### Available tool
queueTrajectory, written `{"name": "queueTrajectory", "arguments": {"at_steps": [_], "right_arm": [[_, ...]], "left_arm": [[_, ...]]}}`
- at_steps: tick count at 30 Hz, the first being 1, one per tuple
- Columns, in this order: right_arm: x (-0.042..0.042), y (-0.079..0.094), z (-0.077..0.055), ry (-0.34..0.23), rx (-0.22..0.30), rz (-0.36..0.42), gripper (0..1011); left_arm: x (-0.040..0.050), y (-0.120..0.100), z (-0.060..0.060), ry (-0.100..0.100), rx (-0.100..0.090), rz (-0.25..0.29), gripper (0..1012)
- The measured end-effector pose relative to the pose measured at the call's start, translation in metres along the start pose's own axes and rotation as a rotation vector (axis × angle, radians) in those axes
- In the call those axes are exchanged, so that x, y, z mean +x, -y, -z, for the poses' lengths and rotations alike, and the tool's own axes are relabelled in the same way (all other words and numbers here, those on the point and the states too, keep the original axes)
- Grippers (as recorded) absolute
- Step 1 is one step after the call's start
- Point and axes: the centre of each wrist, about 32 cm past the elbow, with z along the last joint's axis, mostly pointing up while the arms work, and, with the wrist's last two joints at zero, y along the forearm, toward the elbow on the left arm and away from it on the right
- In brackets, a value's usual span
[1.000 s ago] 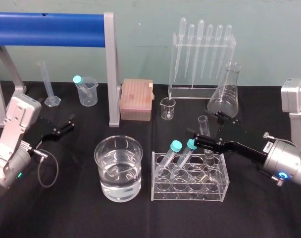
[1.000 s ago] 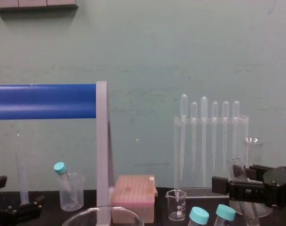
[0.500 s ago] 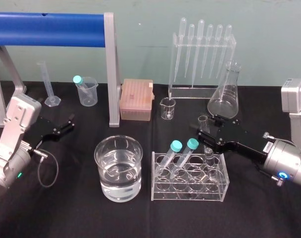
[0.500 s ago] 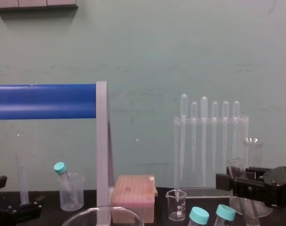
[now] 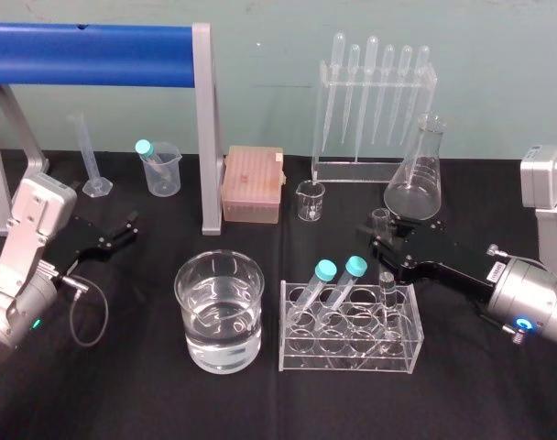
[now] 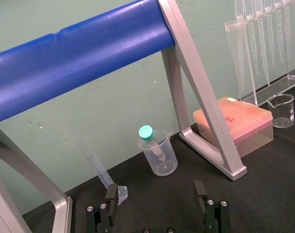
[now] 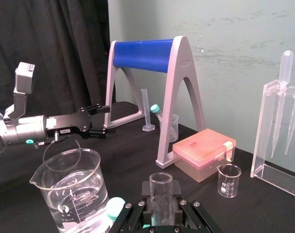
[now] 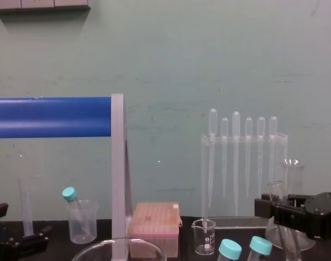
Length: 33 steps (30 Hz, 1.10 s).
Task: Hold the test tube with one hand and immerse one end into the beaker, then return it to the test tube rack.
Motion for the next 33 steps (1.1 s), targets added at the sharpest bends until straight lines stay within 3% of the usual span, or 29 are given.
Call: {"name": "queueTrajectory", "arguments": {"at_steps": [18,27,33], "right_arm": [[0.0,0.0,0.0,0.003,0.002,0.003,224],[-0.0015,0.005,-0.007,0.078,0.079,0.051,224],[0.0013,0.007,-0.015,0.07,0.153,0.062,224]], "left_arm": [[0.0,0.0,0.0,0.0,0.0,0.0,1000],[0.0,0.0,0.0,0.0,0.0,0.0,1000],[0.0,0.0,0.0,0.0,0.0,0.0,1000]]}}
